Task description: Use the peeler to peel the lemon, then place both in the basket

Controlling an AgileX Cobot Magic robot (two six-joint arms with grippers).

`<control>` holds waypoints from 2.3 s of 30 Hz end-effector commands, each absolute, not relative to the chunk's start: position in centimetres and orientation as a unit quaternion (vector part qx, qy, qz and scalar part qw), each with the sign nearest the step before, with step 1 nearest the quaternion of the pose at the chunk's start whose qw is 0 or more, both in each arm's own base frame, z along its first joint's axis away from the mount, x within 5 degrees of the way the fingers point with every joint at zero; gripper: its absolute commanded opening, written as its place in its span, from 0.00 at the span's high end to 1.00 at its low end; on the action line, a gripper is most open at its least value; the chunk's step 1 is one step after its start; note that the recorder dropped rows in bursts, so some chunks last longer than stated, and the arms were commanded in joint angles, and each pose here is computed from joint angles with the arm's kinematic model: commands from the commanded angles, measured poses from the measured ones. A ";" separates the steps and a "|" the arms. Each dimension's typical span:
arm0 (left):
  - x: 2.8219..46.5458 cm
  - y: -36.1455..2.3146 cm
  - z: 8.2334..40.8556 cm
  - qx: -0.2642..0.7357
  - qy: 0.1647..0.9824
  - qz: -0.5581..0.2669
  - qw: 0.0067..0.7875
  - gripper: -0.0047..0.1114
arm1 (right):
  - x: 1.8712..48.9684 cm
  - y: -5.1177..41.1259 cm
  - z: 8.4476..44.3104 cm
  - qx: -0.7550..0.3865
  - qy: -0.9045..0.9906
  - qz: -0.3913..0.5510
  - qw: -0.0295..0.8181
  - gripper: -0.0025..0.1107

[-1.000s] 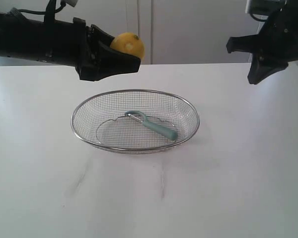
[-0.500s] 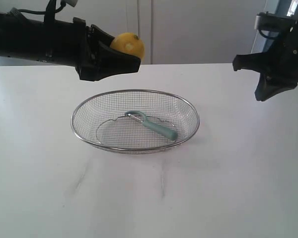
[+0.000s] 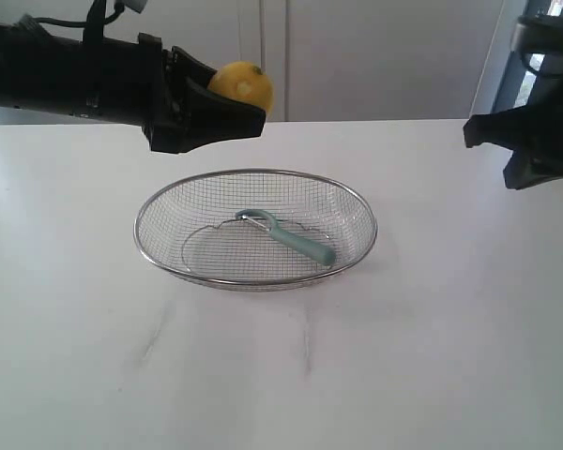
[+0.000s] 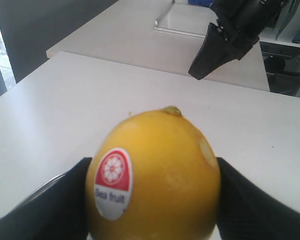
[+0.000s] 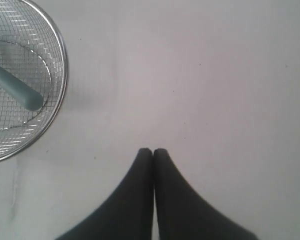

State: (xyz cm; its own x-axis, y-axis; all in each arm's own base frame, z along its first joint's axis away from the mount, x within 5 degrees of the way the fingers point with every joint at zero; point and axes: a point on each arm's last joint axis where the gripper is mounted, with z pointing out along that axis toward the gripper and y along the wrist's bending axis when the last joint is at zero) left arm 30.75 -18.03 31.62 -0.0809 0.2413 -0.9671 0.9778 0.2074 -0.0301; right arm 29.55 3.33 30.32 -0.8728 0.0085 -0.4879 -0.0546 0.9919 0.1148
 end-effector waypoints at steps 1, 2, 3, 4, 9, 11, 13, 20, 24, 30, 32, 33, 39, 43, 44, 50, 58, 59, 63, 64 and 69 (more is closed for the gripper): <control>30.6 -18.1 32.2 0.485 0.613 -0.408 0.472 0.96 | 28.3 2.8 31.1 -0.018 0.950 0.049 0.308 0.98; 30.6 -18.1 32.2 0.485 0.613 -0.408 0.472 0.96 | 28.0 2.7 31.2 -0.018 0.946 0.047 0.319 0.98; 30.6 -18.1 32.2 0.485 0.613 -0.408 0.472 0.96 | 27.8 2.7 31.3 -0.019 0.943 0.047 0.328 0.98; 30.6 -18.1 32.2 0.485 0.613 -0.408 0.472 0.96 | 27.5 2.6 31.4 -0.019 0.940 0.046 0.339 0.98; 30.6 -18.1 32.2 0.485 0.613 -0.408 0.472 0.96 | 26.3 2.5 31.9 -0.017 0.923 0.047 0.382 0.98; 30.6 -18.1 32.2 0.485 0.613 -0.408 0.472 0.96 | 25.8 2.4 32.0 -0.017 0.917 0.045 0.395 0.98; 30.6 -18.1 32.2 0.485 0.613 -0.408 0.472 0.96 | 25.6 2.4 32.1 -0.016 0.911 0.046 0.409 0.98; 30.6 -18.1 32.2 0.485 0.613 -0.408 0.472 0.96 | 25.4 2.4 31.9 -0.015 0.913 0.047 0.406 0.98; 30.6 -18.1 32.2 0.485 0.613 -0.408 0.472 0.96 | 25.4 2.4 31.9 -0.015 0.912 0.047 0.407 0.98; 30.6 -18.1 32.2 0.485 0.613 -0.408 0.472 0.96 | 25.4 2.4 31.9 -0.015 0.912 0.047 0.407 0.98; 30.6 -18.1 32.2 0.485 0.613 -0.408 0.472 0.96 | 25.4 2.4 31.9 -0.015 0.912 0.047 0.407 0.98; 30.6 -18.1 32.2 0.485 0.613 -0.408 0.472 0.96 | 25.4 2.4 31.9 -0.014 0.912 0.049 0.407 0.98; 30.6 -18.1 32.2 0.485 0.613 -0.408 0.472 0.96 | 25.1 2.4 32.3 -0.014 0.909 0.050 0.413 0.98; 30.6 -18.1 32.2 0.485 0.613 -0.408 0.472 0.96 | 24.0 2.3 33.7 -0.014 0.897 0.052 0.438 0.98; 30.6 -18.1 32.2 0.485 0.613 -0.408 0.472 0.96 | 23.5 2.3 34.2 -0.015 0.893 0.052 0.448 0.98; 30.6 -18.1 32.2 0.485 0.613 -0.408 0.472 0.96 | 18.8 1.9 38.4 -0.016 0.844 0.057 0.533 0.98; 30.6 -18.1 32.2 0.484 0.613 -0.407 0.473 0.96 | 14.4 -0.4 41.1 0.042 0.797 0.027 0.602 0.98; 30.6 -18.1 32.2 0.484 0.613 -0.407 0.473 0.96 | 13.3 -0.8 41.6 0.054 0.785 0.016 0.617 0.98; 30.6 -18.1 32.2 0.484 0.613 -0.407 0.473 0.96 | 11.4 -1.3 42.4 0.073 0.763 -0.003 0.642 0.98; 30.6 -18.1 32.2 0.484 0.613 -0.407 0.473 0.96 | 11.1 -1.3 42.5 0.077 0.760 -0.006 0.645 0.98; 30.6 -18.1 32.2 0.484 0.613 -0.407 0.473 0.96 | 10.3 -1.2 42.8 0.075 0.752 -0.006 0.655 0.98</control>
